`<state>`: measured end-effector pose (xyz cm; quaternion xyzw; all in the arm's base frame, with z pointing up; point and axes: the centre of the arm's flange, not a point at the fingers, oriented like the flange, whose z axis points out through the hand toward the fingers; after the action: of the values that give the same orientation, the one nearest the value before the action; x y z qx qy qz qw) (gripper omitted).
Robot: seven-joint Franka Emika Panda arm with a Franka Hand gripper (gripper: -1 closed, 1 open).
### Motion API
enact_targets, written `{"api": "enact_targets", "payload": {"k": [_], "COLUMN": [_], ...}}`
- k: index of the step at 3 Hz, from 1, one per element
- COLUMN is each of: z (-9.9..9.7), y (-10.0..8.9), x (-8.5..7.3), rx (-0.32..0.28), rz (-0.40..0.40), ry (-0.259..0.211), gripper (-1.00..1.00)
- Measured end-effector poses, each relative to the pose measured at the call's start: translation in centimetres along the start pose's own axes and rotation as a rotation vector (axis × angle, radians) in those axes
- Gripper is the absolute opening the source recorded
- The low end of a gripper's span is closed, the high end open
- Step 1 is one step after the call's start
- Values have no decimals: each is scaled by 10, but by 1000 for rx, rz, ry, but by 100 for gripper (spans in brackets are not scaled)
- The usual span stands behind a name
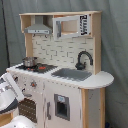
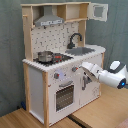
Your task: Play with the kitchen
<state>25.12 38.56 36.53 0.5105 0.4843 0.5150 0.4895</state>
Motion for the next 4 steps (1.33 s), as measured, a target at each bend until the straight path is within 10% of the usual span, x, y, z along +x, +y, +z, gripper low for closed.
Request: {"api": "enact_targets", "payload": {"k": [4], "z": [58], "y": [-23], "x": [-36], "rx": [50], "rz": [125], "ry": [-52], "gripper": [100]}}
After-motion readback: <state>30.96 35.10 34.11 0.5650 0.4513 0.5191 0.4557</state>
